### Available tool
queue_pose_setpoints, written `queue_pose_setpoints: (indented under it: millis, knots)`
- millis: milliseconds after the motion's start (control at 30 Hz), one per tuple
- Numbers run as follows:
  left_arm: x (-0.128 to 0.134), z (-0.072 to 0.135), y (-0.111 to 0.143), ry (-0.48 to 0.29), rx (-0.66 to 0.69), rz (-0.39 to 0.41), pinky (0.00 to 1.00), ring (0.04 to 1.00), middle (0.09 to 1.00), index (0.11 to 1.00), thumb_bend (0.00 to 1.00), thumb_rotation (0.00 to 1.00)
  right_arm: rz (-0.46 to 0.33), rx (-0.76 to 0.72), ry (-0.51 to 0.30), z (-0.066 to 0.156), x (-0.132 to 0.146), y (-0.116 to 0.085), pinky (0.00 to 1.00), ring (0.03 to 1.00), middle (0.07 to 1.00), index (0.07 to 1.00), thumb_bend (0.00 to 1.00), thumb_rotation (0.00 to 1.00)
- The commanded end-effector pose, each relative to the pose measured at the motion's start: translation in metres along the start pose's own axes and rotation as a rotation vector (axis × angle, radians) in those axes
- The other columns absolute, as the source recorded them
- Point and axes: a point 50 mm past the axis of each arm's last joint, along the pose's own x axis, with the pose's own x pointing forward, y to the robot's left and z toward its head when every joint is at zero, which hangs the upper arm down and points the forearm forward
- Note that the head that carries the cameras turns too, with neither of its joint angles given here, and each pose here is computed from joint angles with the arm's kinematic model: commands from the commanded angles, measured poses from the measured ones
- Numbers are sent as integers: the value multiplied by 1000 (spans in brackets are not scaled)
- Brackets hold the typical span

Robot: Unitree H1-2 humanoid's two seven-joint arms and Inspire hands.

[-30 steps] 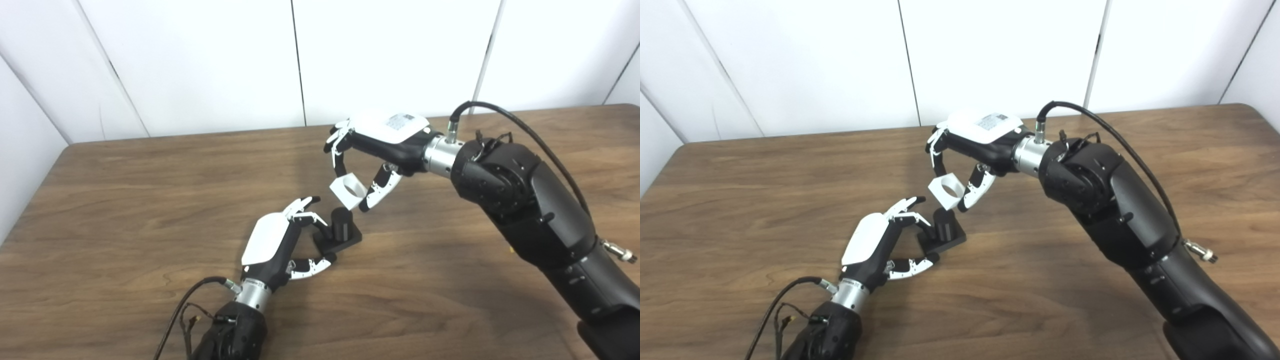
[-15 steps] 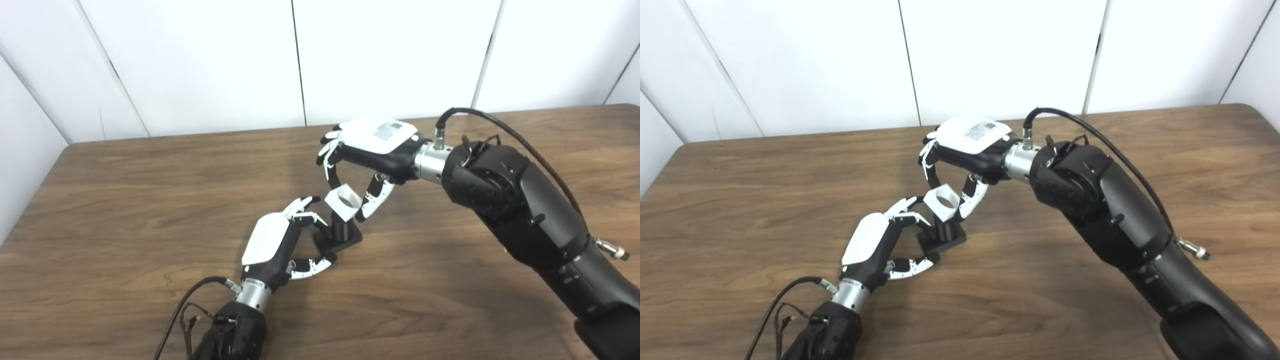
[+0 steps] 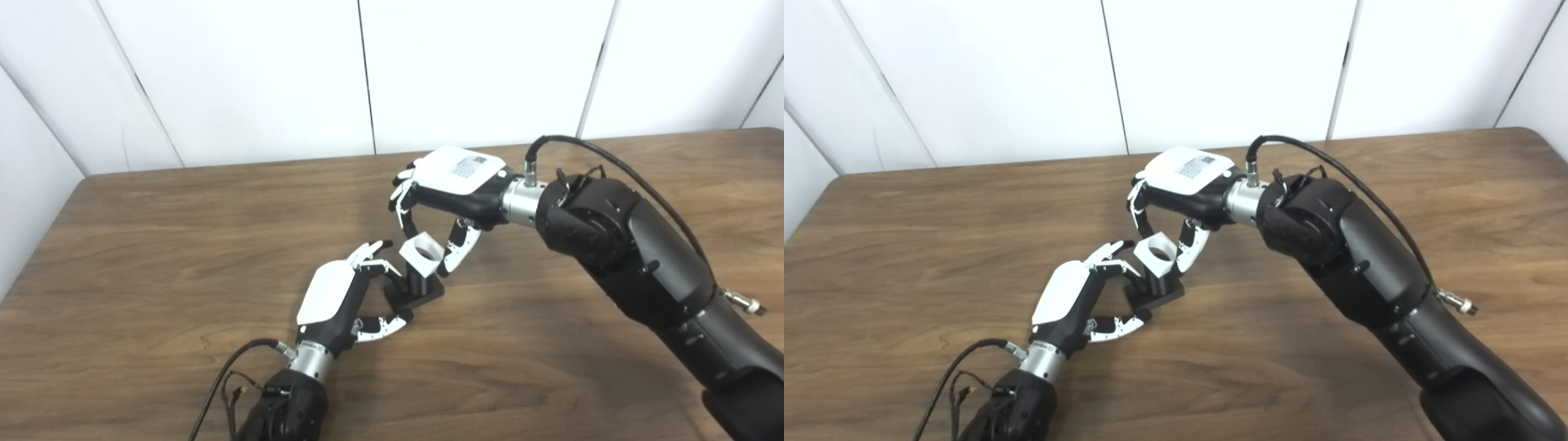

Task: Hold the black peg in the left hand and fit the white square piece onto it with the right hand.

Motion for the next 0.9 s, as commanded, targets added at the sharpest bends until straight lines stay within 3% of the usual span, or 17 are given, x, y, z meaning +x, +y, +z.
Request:
queue_pose_setpoints:
  millis: [0, 567, 867]
  knots:
    - [4, 4, 3, -16, 15, 7, 863, 931, 912, 489, 524, 66, -55, -63, -28, 3, 3, -26, 954, 909, 796, 475, 522, 142]
    - [3, 10, 2, -24, 15, 7, 871, 931, 912, 489, 524, 67, -6, -83, -26, 0, 11, -18, 935, 906, 798, 476, 521, 142]
    - [2, 12, 0, -27, 12, 9, 877, 930, 911, 489, 524, 66, 9, -69, -17, 1, 15, -16, 975, 923, 807, 476, 521, 141]
